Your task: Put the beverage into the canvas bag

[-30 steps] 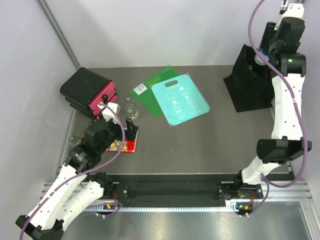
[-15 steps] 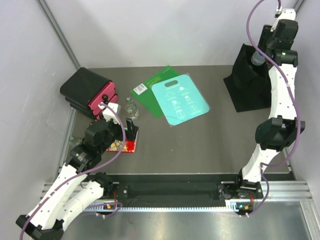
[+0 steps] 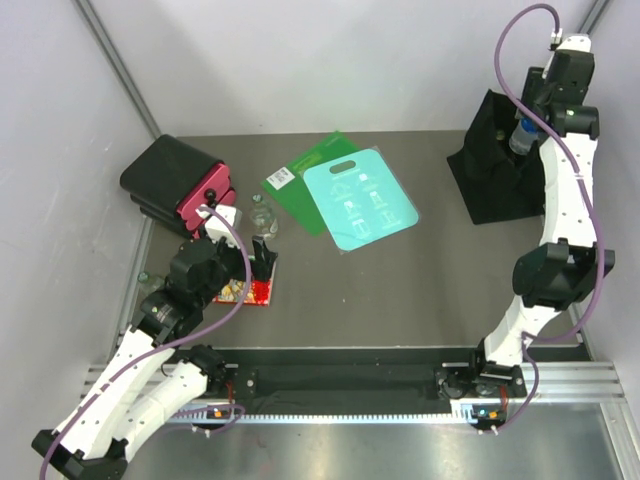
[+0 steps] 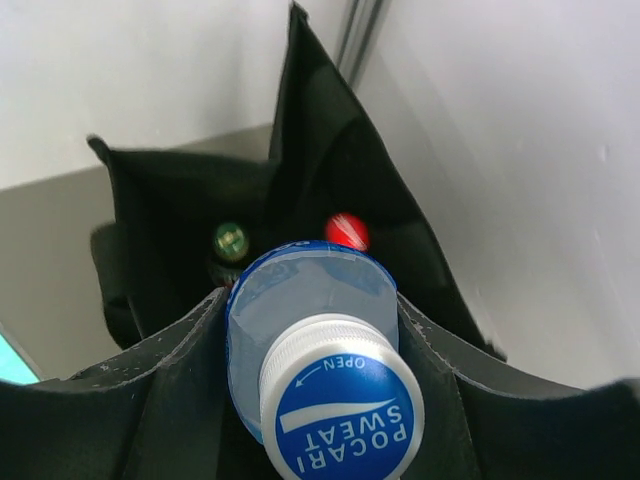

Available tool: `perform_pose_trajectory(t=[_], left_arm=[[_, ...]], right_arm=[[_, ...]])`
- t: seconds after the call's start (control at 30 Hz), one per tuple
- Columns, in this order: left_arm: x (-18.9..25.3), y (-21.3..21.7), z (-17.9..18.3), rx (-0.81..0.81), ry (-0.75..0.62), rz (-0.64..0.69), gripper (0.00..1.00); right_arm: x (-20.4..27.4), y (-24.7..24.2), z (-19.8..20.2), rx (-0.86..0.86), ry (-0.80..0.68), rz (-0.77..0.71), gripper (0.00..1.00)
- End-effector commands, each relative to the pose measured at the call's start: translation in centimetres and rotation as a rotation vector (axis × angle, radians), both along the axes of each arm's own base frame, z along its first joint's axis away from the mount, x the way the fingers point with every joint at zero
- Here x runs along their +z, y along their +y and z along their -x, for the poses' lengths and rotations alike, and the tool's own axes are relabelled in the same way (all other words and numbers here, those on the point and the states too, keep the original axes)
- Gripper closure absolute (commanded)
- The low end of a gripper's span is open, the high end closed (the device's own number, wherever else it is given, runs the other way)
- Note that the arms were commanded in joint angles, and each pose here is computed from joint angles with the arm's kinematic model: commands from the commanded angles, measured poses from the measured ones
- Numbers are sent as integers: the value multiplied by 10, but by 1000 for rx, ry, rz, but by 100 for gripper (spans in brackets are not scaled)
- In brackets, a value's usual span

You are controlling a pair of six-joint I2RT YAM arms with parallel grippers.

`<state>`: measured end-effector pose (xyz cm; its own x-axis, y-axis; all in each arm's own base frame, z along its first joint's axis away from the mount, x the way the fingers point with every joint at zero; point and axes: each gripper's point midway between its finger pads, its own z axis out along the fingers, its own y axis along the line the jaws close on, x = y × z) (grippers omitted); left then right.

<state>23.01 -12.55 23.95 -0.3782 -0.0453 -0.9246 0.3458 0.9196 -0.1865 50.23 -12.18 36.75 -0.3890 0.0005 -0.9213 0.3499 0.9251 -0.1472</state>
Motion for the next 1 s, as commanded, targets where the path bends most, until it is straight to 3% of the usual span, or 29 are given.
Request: perform_pose_trajectory(t=[0.0,0.33,0.53,0.97], left_arm=[[12,-2,-4,-7,-59,17,1],[15,-1,-3,-6,-70,21,1],[14,-1,-3,-5,-66,21,1],[13,-1,-4,-1,-65,18,1]], right_arm=[[83,-16,47,-90,-199,54,100],[52,-26,50,-135,-71,33,100],[9,-27,32,-108,14,5,100],[-54,-37,-13,-56,36,-33,100]])
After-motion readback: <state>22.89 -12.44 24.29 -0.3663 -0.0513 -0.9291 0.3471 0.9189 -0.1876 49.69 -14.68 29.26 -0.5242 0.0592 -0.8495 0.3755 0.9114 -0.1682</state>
